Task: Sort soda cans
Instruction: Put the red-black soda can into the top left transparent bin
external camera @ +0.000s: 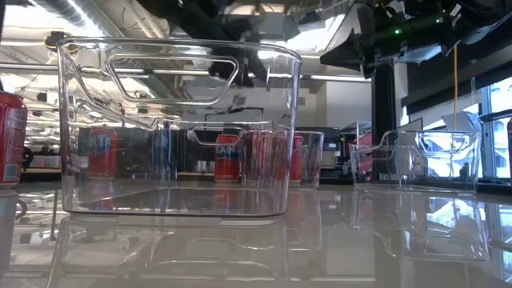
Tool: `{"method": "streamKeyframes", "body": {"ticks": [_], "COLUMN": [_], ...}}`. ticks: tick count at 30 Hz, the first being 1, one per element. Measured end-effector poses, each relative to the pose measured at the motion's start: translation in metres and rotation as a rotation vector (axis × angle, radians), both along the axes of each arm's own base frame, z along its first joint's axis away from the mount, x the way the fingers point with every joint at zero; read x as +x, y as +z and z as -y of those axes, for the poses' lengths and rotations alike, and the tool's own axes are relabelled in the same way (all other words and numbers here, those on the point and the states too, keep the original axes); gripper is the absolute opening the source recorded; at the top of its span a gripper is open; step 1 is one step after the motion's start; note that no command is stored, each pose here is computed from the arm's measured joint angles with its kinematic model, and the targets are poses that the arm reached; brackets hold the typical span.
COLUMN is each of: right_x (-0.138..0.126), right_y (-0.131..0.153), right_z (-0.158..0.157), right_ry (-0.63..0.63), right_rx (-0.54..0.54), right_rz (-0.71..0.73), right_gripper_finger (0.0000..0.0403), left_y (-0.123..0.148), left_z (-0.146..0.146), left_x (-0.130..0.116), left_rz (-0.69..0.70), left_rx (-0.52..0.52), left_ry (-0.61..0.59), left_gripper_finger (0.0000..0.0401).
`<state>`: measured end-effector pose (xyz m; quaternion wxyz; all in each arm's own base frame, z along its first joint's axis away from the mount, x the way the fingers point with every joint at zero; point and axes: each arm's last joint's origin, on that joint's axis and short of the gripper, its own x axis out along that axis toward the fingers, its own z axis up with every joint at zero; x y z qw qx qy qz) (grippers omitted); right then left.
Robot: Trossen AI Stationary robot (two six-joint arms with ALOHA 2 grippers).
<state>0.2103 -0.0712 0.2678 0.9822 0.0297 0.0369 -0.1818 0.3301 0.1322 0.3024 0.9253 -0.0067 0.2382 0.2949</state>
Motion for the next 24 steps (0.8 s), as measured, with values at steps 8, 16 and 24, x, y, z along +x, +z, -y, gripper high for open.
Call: {"method": "streamKeyframes", "body": {"ticks": [8, 16, 24], "right_x": [-0.006, -0.035, -0.067], "right_y": [0.034, 0.083, 0.080], "right_z": [-0.007, -0.026, -0.037], "right_ry": [-0.003, -0.094, -0.219], "right_rx": [0.032, 0.237, 0.542], "right_rz": [-0.237, -0.678, -0.939], "right_gripper_finger": [0.0055, 0.0240, 0.0382], "left_y": [0.033, 0.038, 0.038], "left_z": [0.033, 0.046, 0.049], "left_x": [-0.034, -0.041, -0.040], "left_rz": [-0.021, -0.052, -0.050], "left_rx": [-0.035, -0.018, -0.017], "left_ry": [-0.041, -0.022, -0.034], "left_gripper_finger": [0.0342, 0.0342, 0.0342]}}
